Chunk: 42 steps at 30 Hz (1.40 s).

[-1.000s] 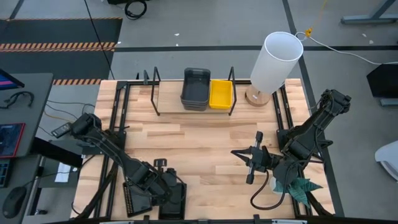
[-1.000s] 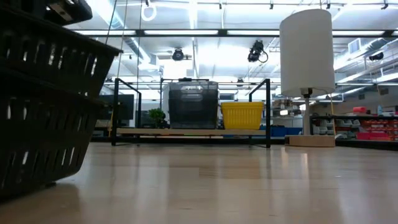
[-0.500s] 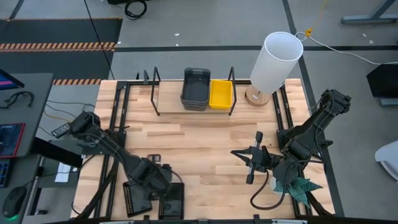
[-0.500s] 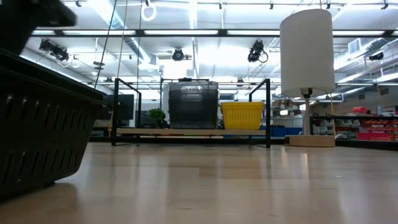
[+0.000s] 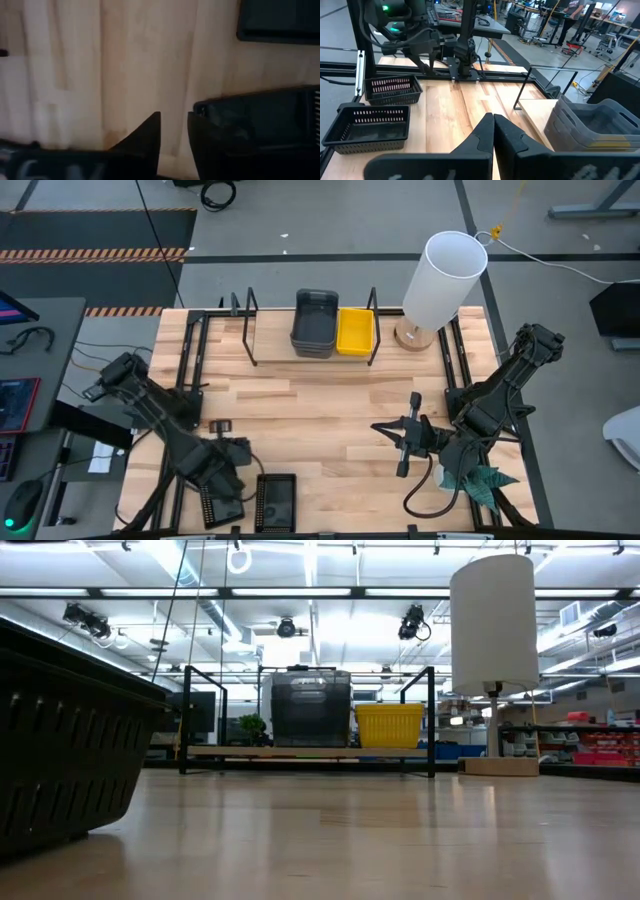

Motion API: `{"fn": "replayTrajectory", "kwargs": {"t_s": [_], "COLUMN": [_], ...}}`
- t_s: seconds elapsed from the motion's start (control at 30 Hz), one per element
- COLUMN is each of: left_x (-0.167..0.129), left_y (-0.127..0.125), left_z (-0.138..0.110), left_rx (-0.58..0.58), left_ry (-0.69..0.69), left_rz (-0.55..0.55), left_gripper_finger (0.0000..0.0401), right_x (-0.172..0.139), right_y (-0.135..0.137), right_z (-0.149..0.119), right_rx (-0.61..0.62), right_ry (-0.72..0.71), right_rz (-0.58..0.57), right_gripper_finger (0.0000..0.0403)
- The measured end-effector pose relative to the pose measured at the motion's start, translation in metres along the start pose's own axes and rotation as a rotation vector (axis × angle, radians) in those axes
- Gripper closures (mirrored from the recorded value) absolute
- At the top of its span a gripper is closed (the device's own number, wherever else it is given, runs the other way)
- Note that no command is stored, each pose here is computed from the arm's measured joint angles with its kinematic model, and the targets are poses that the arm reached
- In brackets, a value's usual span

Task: Stack baskets on shelf by color
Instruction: Stack the left black bin on the black bin

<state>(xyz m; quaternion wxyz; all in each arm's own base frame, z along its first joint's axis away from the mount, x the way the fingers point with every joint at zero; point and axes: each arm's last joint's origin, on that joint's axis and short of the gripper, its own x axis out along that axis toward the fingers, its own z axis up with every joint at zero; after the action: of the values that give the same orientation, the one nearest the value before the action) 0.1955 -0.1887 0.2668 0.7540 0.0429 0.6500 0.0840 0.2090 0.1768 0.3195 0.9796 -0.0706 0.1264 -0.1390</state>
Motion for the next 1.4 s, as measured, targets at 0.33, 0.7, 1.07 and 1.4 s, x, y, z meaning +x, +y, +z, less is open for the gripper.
{"fn": "replayTrajectory", "kwargs": {"t_s": [0.33, 0.7, 1.07, 1.4], "left_x": [0.028, 0.058, 0.091, 0.101], "left_y": [0.023, 0.023, 0.016, -0.003], "left_z": [-0.057, -0.077, -0.083, -0.072], "left_rx": [-0.251, -0.317, -0.313, -0.273], "left_ry": [-0.046, -0.019, 0.004, 0.000], "left_rz": [-0.193, -0.346, -0.377, -0.377], "left_gripper_finger": [0.0329, 0.0193, 0.0198, 0.0376], "right_x": [0.002, 0.006, 0.006, 0.006], "right_y": [-0.001, -0.003, -0.003, -0.003], "right_z": [0.002, 0.002, 0.002, 0.002], "right_rx": [0.004, 0.007, 0.008, 0.011], "right_ry": [-0.006, 0.002, 0.002, 0.002], "right_rz": [-0.007, 0.005, 0.006, 0.006], "right_gripper_finger": [0.0394, 0.0394, 0.0394, 0.0394]}}
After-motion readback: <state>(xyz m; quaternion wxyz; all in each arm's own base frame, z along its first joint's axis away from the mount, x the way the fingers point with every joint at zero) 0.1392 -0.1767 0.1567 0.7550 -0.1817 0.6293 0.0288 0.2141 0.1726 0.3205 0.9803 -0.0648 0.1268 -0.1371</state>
